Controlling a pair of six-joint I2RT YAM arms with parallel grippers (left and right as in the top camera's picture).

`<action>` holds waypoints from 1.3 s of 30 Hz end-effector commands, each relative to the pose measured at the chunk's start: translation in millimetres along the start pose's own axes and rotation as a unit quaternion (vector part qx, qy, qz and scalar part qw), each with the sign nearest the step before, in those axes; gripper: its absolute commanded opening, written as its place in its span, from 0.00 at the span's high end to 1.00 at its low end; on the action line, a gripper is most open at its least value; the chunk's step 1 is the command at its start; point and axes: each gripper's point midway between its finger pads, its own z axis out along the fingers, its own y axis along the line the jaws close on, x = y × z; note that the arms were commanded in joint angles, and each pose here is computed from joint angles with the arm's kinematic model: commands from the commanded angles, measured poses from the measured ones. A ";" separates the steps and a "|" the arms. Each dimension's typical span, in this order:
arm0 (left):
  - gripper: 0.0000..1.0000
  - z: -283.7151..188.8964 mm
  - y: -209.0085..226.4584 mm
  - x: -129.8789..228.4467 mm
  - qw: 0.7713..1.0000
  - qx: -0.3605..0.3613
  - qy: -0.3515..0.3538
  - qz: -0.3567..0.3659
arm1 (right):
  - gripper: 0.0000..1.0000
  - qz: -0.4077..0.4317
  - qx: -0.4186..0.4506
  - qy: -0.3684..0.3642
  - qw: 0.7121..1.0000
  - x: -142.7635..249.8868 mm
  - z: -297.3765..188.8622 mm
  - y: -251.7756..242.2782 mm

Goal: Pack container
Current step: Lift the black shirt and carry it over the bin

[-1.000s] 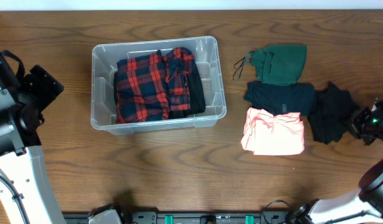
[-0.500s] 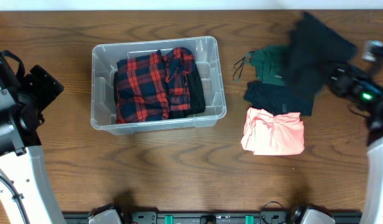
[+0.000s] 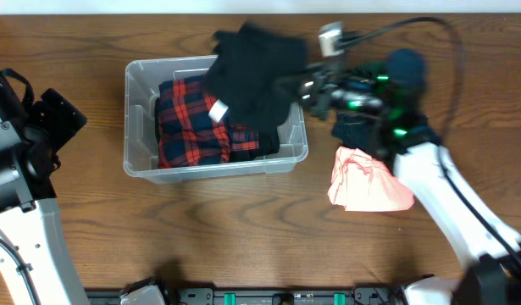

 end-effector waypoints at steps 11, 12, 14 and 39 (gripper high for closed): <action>0.02 -2.6 3.1 -4.6 1.000 -0.007 -0.008 -0.005 | 0.99 0.130 0.116 0.042 0.984 65.4 22.6 -132.9; 0.02 -2.6 3.1 -4.6 1.000 -0.007 -0.008 -0.005 | 0.99 0.133 0.124 0.044 0.982 67.6 23.3 -135.0; 0.02 -2.6 3.1 -4.6 1.000 -0.007 -0.008 -0.005 | 0.99 0.136 0.142 0.047 0.979 72.4 22.7 -140.7; 0.02 -2.6 3.1 -4.6 1.000 -0.007 -0.008 -0.005 | 0.99 -0.006 0.230 0.108 0.967 17.1 41.5 -61.6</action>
